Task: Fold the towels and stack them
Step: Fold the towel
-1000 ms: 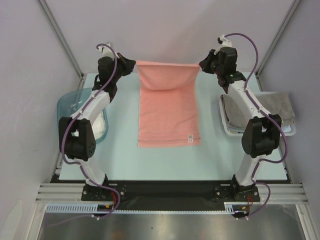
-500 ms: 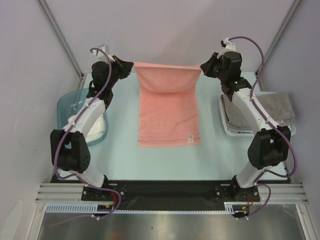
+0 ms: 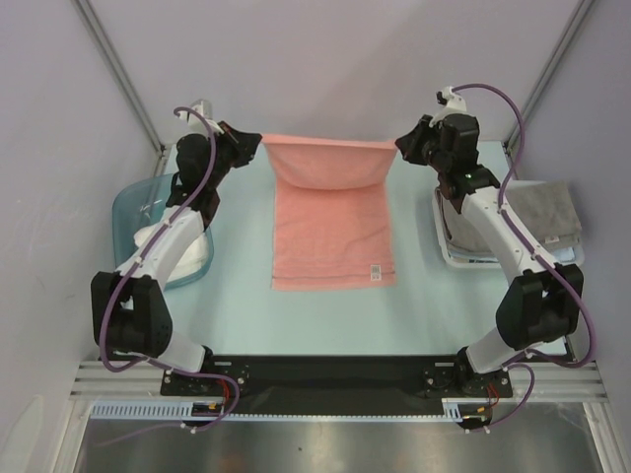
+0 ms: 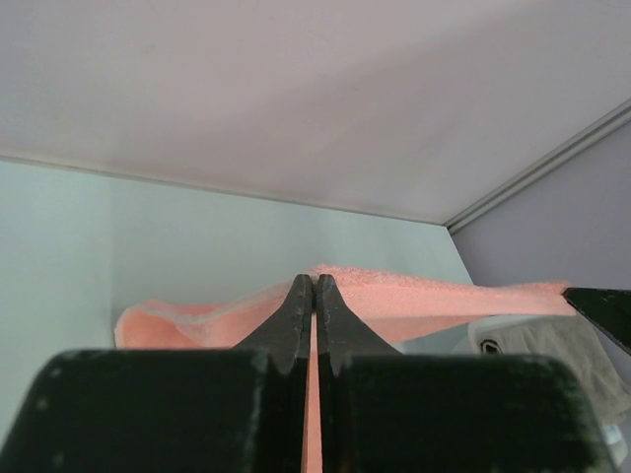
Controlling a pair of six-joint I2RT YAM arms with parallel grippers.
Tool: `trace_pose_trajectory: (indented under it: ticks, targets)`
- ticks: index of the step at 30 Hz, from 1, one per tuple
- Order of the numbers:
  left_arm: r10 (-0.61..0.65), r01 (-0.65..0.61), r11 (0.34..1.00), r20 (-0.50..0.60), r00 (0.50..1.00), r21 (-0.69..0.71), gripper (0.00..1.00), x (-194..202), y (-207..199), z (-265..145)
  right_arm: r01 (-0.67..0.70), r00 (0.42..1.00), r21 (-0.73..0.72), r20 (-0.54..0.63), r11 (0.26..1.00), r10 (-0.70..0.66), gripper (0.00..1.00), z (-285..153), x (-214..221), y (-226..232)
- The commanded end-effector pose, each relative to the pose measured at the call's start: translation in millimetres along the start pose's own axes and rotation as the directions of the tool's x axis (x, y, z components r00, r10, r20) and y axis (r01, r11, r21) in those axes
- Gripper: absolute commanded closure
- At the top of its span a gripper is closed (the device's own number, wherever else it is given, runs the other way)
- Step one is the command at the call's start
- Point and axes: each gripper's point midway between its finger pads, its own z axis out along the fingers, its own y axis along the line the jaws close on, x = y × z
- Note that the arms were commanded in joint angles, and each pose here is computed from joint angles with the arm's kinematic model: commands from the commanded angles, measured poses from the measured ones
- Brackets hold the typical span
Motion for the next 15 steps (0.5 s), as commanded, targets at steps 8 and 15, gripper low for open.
trace_pose_trajectory:
  ticks: [8,15]
  targets:
    - [0.028,-0.024,0.999,0.155,0.988,-0.028,1.0,-48,-2,-27,0.016,0.993,0.067,0.114,0.998,-0.024,1.0,-31,-34,-8]
    - [0.027,-0.022,0.999,0.141,0.99,-0.034,1.0,-40,1,-35,0.017,0.994,0.066,0.107,0.998,-0.024,1.0,-40,-27,-4]
